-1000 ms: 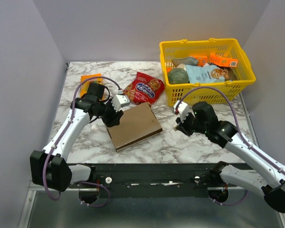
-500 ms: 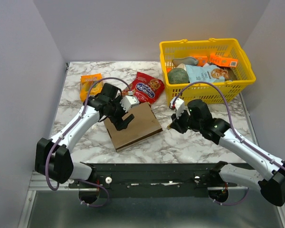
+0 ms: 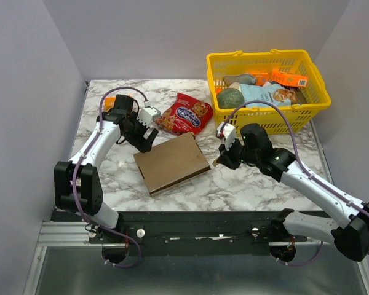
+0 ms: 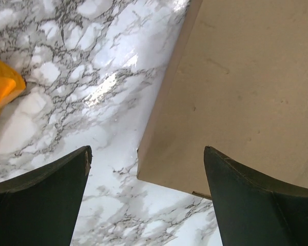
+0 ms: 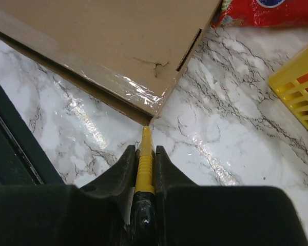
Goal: Unpack the express box
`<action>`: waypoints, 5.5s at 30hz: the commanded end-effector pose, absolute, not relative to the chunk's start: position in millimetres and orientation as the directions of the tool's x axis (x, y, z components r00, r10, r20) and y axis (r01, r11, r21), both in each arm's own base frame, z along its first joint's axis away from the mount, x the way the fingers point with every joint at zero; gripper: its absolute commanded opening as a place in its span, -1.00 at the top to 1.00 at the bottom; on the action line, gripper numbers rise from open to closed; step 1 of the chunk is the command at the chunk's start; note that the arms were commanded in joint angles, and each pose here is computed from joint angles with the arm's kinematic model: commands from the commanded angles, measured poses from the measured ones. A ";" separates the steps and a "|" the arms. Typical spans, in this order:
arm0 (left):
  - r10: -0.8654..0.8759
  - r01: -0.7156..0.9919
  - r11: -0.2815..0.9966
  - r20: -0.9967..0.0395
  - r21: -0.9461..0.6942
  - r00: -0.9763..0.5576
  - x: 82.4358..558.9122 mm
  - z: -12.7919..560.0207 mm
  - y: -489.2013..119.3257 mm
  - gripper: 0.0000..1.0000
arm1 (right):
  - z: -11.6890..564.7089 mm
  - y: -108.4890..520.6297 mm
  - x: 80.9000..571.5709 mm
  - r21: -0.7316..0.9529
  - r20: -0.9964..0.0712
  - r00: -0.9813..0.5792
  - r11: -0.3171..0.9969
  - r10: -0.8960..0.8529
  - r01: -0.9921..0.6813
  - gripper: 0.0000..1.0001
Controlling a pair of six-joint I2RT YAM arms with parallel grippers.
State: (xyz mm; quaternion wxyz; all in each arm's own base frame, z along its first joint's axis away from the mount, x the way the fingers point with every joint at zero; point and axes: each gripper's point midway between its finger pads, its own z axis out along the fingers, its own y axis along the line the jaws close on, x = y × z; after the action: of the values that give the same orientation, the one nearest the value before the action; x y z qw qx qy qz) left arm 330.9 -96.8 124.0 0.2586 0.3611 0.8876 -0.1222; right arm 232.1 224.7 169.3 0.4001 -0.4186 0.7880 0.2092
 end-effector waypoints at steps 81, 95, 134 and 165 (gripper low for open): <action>0.264 0.354 0.862 -0.276 -0.363 -0.924 397.1 -6.1 -17.0 0.25 | 166.7 232.8 256.3 -0.027 -0.766 -0.354 0.578 -0.536 -0.816 0.99; 0.248 0.322 0.884 -0.244 -0.339 -0.937 412.1 -21.9 -9.9 0.26 | 170.6 233.0 257.5 -0.025 -0.754 -0.365 0.580 -0.546 -0.814 0.99; 0.241 0.321 0.745 -0.214 -0.585 -0.947 314.1 31.9 -89.5 0.14 | 173.9 369.5 343.8 -0.157 -0.787 -0.190 0.488 -0.587 -0.858 0.99; 0.207 0.776 0.593 -0.891 -0.214 -0.403 299.9 232.0 -120.1 -0.97 | 318.7 317.9 264.4 -0.344 -0.812 0.083 0.357 -0.578 -0.868 0.99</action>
State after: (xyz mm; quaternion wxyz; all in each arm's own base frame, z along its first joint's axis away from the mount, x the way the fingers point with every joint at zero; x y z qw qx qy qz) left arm 302.6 -89.6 226.1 0.4631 0.2609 0.8021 -0.2721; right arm 298.4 305.5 327.3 0.5227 -0.4871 0.6845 0.1450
